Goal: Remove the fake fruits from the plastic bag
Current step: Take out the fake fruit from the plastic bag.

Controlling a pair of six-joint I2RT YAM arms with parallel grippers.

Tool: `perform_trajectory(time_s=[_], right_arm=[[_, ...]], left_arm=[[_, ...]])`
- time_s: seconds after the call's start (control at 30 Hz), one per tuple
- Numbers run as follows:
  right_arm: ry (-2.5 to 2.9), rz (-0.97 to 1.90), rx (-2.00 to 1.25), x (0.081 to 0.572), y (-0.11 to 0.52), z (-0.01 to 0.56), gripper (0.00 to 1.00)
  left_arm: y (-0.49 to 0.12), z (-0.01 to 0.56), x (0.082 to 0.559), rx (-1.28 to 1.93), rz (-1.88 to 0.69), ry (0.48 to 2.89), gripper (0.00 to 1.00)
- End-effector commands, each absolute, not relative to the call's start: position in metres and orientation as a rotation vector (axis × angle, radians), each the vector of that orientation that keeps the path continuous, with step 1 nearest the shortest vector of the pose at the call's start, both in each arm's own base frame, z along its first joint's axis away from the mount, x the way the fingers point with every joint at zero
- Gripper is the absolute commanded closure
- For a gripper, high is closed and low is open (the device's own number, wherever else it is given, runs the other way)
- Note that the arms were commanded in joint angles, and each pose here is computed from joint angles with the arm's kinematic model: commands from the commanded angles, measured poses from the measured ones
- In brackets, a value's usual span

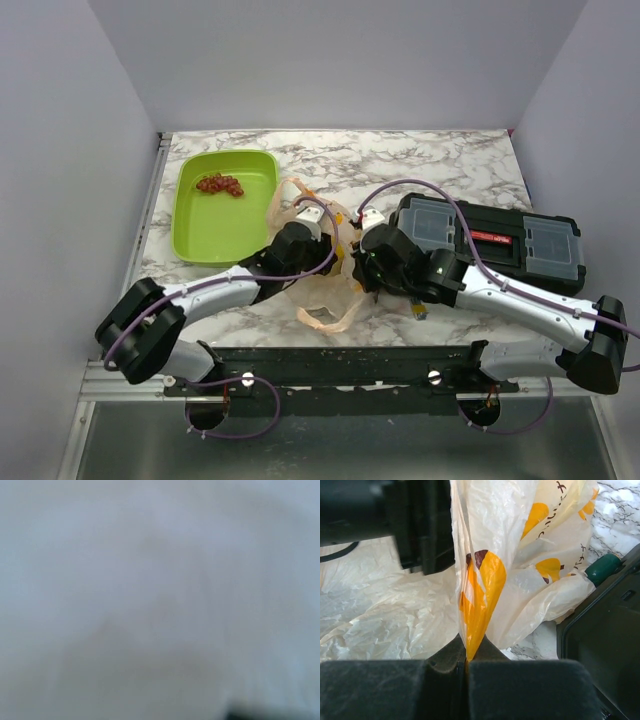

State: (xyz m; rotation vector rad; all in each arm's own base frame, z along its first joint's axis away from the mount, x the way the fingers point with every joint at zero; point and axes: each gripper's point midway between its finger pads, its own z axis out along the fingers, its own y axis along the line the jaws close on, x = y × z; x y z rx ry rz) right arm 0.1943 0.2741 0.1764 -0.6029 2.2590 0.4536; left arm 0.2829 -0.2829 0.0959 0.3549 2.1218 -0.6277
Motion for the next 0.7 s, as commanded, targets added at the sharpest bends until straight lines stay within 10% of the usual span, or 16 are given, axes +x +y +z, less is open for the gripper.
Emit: perform_trajectory(time_s=[0.0,0.67], right_arm=[[2.243,0.463,-0.560,0.199,0.276,0.177,0.99],[2.093,0.359,-0.368,0.228,0.255,0.207,0.99]], left_arm=[[-0.274,0.101,0.243,0.325,-0.756,2.218,0.70],[-0.227,0.171,0.185,0.290,-0.868,2.146,0.72]])
